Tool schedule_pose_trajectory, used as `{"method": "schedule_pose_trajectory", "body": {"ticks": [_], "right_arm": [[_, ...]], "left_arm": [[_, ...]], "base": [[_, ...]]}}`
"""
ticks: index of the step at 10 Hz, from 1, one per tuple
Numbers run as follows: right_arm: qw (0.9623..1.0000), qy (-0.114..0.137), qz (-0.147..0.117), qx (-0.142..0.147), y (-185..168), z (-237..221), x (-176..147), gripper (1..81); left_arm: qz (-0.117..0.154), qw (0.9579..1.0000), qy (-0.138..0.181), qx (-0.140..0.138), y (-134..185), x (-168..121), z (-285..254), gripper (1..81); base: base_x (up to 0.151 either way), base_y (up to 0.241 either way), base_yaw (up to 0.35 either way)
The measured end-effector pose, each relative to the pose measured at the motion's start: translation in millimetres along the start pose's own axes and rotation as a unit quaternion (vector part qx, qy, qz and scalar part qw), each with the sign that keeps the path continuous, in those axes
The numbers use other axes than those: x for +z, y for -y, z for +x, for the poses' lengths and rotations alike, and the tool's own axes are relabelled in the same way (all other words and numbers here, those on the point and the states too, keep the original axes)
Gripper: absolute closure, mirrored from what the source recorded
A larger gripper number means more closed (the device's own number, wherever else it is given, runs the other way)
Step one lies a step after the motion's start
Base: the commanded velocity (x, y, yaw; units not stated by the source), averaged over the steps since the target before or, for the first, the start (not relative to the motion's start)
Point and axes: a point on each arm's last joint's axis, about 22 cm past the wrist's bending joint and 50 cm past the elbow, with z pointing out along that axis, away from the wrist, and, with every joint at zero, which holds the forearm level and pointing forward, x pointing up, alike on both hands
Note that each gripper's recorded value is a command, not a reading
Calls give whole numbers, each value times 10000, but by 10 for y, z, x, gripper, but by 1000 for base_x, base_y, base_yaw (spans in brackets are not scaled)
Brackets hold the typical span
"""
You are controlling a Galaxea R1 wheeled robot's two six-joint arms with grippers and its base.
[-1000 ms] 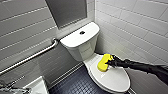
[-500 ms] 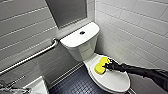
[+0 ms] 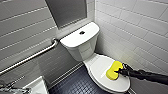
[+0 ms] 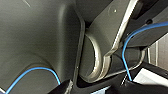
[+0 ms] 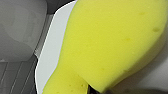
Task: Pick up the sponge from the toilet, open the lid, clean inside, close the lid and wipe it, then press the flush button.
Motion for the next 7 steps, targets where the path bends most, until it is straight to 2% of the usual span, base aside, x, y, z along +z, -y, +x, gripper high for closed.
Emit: {"method": "schedule_pose_trajectory", "body": {"ticks": [3, 7], "right_arm": [[9993, -73, 139, 332, -380, -473, -352, 811], [9972, 42, -177, 723, -1038, -1107, -1072, 811]], "left_arm": [[-3, 10000, -2, 0, -4, 2, -1, 10], [-5, 10000, -2, 10, -7, 3, -1, 10]], "base": [[0, 0, 0], [0, 0, 0]]}}
